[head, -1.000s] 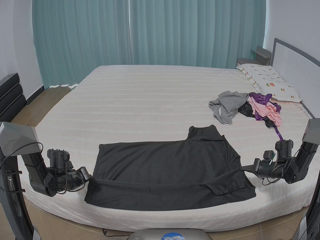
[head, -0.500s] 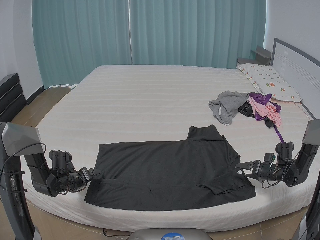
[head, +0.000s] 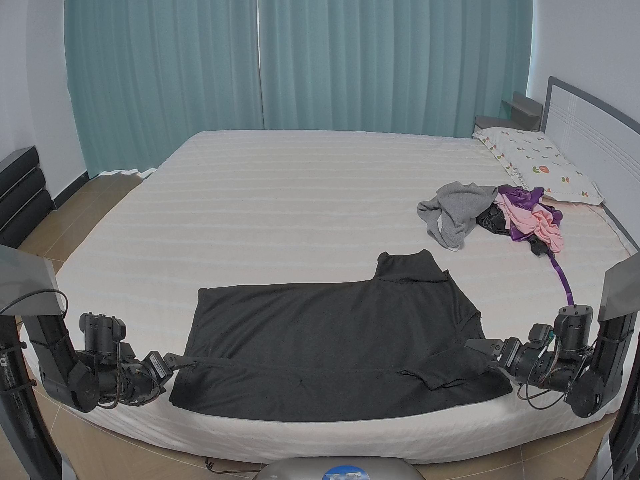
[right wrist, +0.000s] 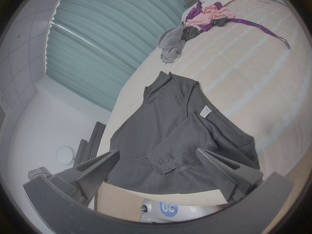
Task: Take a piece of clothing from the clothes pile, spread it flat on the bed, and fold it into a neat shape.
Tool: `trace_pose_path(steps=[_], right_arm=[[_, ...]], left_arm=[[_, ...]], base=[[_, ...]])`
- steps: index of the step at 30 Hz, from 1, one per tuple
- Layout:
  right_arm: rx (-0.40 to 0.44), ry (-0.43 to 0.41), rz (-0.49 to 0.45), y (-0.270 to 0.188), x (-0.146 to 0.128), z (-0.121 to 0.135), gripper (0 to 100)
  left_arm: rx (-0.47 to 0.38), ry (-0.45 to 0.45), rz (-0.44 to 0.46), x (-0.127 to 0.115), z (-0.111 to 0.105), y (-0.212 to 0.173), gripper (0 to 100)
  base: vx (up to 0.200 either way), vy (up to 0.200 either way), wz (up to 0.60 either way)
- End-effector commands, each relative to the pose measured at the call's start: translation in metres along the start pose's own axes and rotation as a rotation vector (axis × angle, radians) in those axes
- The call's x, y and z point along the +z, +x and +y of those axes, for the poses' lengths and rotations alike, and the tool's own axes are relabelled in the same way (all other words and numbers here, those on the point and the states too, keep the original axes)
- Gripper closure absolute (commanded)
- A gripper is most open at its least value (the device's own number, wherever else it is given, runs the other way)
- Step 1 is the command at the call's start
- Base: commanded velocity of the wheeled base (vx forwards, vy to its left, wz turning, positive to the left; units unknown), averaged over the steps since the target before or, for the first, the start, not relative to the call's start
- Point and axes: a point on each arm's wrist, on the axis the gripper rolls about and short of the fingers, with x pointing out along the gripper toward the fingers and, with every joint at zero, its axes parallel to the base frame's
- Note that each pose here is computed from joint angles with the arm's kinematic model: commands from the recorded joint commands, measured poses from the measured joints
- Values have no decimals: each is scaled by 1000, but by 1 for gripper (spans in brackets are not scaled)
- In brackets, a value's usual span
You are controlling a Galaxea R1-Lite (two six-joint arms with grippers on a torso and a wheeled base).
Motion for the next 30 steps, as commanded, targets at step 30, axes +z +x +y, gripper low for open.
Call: trace_pose_path(steps=[30], right_arm=[[-11, 200, -21, 51, -19, 7, 0]], left_arm=[[-14, -33, 23, -8, -1, -11, 0]], base=[[-13, 13, 0]])
